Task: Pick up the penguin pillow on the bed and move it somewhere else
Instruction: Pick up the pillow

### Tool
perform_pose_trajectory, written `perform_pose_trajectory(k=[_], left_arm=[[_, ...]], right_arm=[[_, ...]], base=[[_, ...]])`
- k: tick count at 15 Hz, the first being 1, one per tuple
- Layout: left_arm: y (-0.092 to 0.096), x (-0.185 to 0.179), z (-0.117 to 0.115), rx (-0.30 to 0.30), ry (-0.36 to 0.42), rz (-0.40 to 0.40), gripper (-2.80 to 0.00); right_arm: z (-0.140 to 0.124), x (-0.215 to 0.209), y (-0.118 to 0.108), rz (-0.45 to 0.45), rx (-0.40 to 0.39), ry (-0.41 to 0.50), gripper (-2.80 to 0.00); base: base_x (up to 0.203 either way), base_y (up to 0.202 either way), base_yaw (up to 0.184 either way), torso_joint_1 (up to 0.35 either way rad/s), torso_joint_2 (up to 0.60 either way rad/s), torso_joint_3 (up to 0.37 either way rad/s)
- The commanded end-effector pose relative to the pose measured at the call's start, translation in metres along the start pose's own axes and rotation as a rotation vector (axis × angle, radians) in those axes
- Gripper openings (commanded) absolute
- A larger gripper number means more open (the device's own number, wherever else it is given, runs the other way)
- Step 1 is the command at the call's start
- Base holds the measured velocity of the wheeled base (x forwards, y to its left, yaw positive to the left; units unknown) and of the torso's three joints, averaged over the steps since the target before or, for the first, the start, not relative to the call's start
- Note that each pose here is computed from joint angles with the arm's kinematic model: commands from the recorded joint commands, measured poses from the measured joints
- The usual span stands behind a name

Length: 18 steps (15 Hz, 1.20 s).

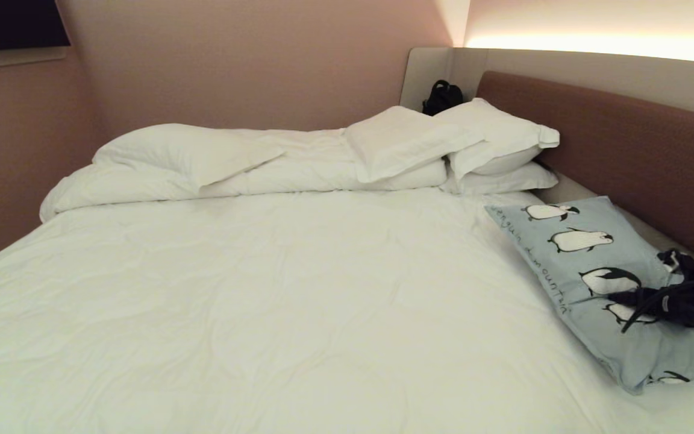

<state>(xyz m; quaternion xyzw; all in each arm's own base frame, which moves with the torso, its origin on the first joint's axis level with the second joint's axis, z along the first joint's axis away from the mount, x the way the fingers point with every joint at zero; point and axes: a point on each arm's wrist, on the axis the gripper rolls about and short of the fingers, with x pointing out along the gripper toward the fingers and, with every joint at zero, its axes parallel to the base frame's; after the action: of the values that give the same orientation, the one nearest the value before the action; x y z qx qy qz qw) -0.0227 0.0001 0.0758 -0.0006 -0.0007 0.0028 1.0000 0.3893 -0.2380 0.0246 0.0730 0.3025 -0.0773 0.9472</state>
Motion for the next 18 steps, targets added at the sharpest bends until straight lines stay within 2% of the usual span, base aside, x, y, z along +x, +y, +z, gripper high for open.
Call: perform_pose_trajectory(k=[1,8,14,18], left_arm=[[0.000,0.000,0.000,0.000,0.000,0.001,-2.80],[0.000,0.000,0.000,0.000,0.000,0.001,-2.80],[0.000,0.000,0.000,-0.002,0.000,0.001,-2.80],[0.000,0.000,0.000,0.000,0.000,0.001,-2.80]], right_arm=[[0.013,-0.010,0.002,0.001,0.037,-0.042,0.00],[0.030,-0.023,0.005,-0.005,0.022,-0.088,0.00],[0.056,-0.048,0.019,0.008,0.025,-0.159,0.00],[0.049,-0.035,0.021,0.013,0.019,-0.136,0.00]], base=[[0.000,0.000,0.000,0.000,0.00,0.000],[0.000,0.000,0.000,0.000,0.00,0.000],[0.000,0.000,0.000,0.000,0.00,0.000],[0.000,0.000,0.000,0.000,0.00,0.000]])
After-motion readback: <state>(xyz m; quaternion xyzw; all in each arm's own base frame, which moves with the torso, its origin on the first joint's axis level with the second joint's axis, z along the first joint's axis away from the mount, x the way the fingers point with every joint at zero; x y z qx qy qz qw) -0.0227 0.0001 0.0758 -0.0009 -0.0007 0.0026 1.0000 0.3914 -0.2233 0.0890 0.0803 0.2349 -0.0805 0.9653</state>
